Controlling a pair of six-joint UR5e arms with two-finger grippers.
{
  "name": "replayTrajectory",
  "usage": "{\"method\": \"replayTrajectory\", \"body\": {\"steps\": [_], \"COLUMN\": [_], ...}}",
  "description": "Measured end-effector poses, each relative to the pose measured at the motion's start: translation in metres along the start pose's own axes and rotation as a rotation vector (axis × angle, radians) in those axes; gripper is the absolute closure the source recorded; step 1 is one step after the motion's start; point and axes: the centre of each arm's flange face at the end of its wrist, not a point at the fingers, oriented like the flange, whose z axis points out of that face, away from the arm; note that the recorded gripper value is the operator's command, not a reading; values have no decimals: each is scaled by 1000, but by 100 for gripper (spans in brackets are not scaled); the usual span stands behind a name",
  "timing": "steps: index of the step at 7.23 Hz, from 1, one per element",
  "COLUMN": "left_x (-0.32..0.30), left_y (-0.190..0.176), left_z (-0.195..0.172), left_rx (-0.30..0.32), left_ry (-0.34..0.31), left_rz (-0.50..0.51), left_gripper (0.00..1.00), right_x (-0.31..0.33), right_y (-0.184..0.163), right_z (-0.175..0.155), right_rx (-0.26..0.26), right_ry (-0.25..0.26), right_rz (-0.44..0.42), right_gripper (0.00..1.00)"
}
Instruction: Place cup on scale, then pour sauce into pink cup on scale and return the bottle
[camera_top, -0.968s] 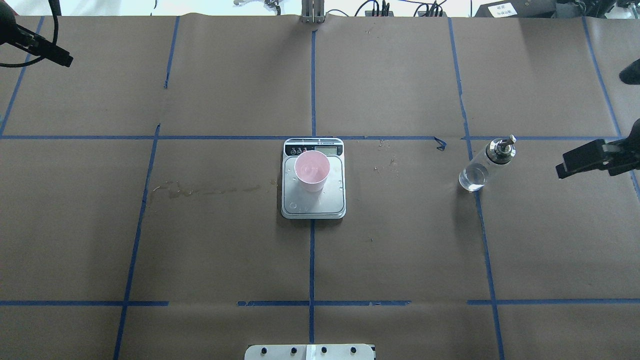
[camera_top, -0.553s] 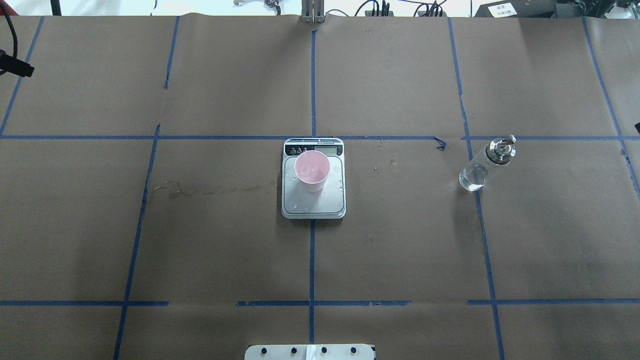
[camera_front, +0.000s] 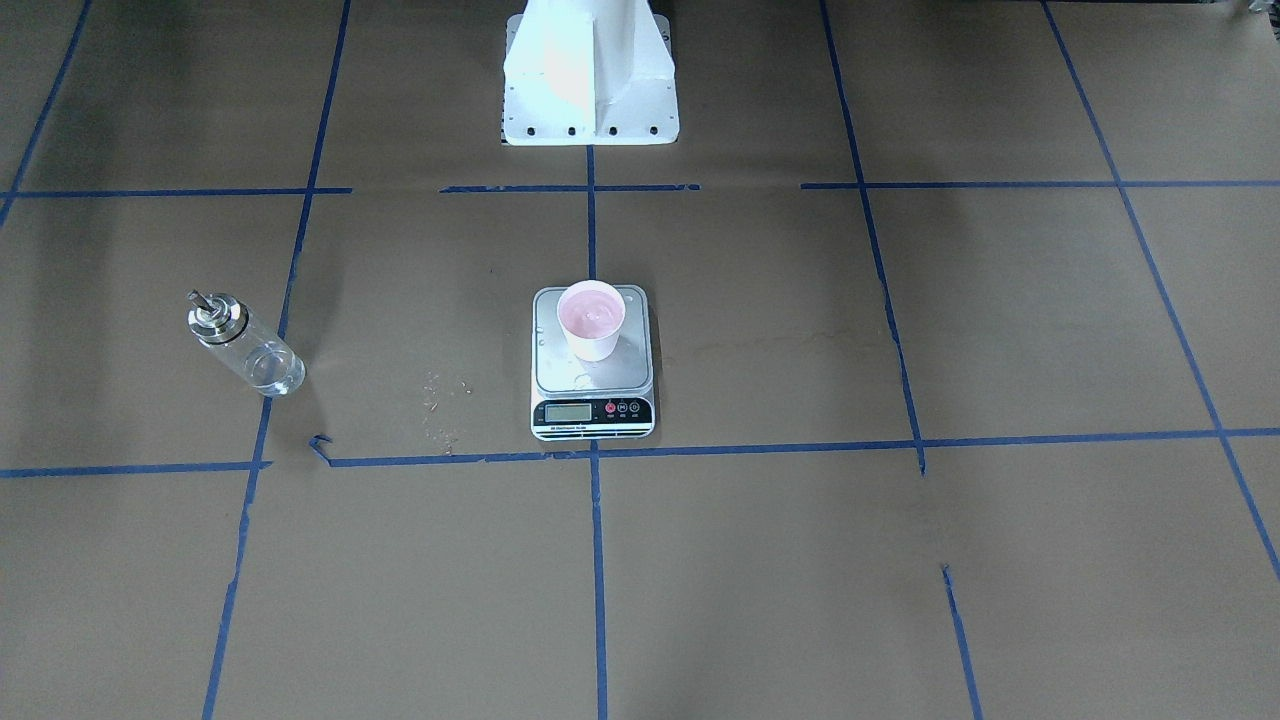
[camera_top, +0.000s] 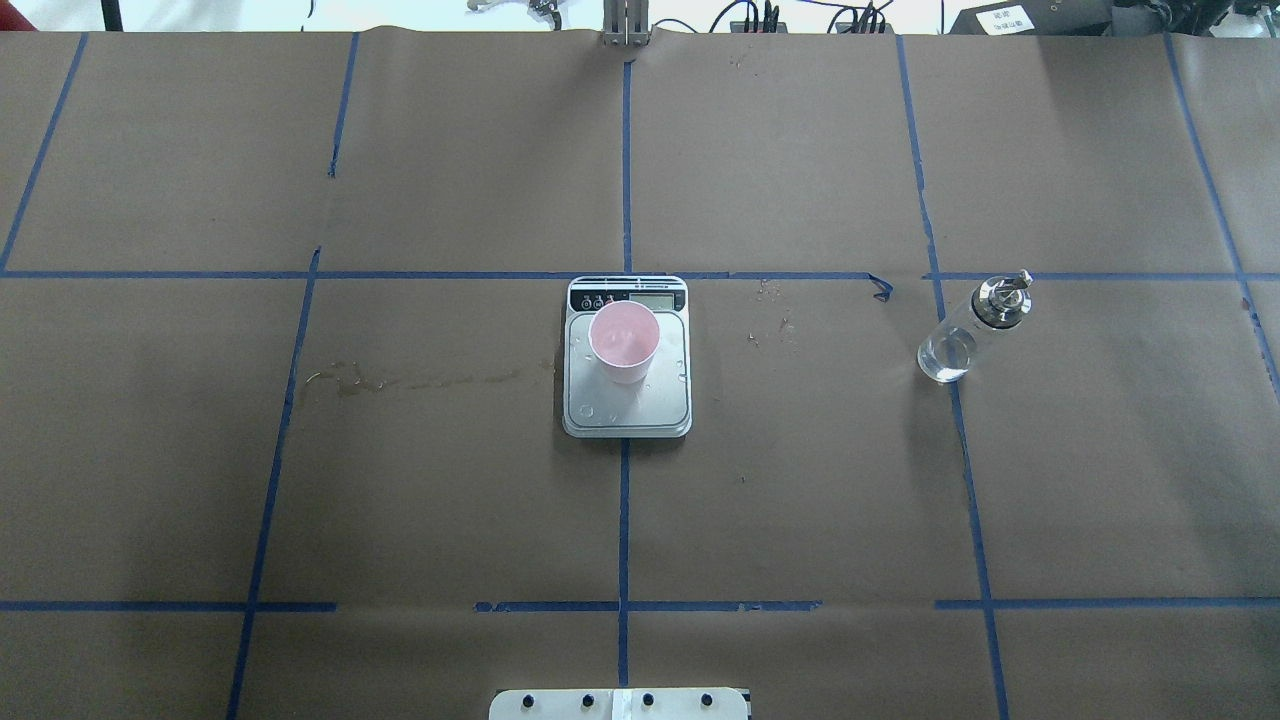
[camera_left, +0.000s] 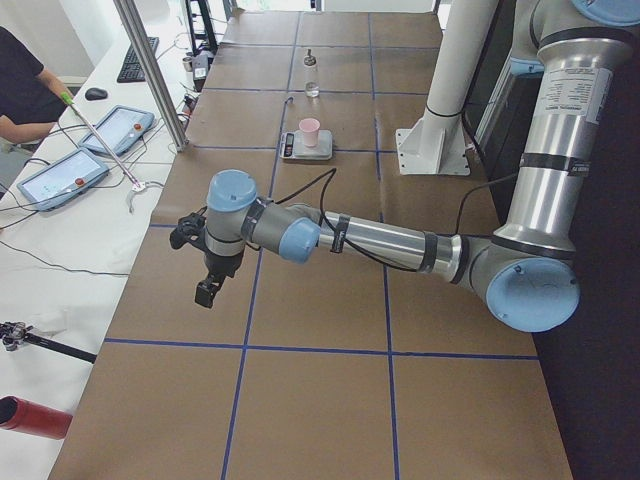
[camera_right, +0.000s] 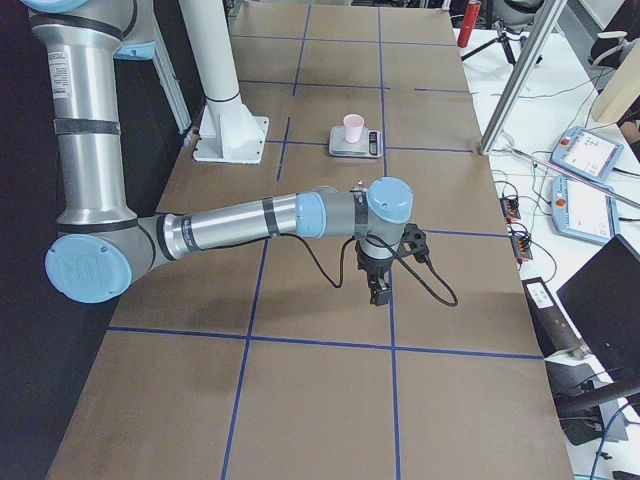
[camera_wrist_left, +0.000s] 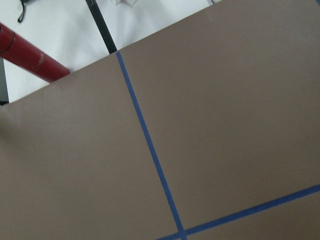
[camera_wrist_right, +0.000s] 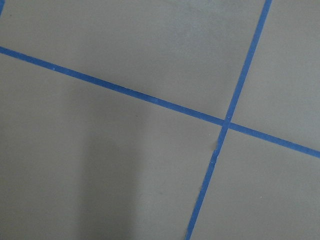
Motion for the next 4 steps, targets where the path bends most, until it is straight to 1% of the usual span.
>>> {"method": "replayTrajectory", "body": {"steps": [1, 2, 3, 4], "left_x": [-13, -22, -27, -29], "left_y": [29, 50, 61, 61], "left_z": [13, 25, 33, 35], "left_rx": [-27, -52, -73, -102], "left_ry": [19, 24, 25, 27], "left_rz": [-28, -46, -63, -85], "left_gripper": [0, 0, 0, 0], "right_x": [4, 7, 12, 18], "right_y": [2, 7, 13, 17], "right_z": [2, 6, 12, 19], "right_rx": [-3, -11, -24, -40], "right_ry": [12, 15, 14, 12], "right_rz": [2, 11, 23, 39], "right_gripper": [0, 0, 0, 0]}}
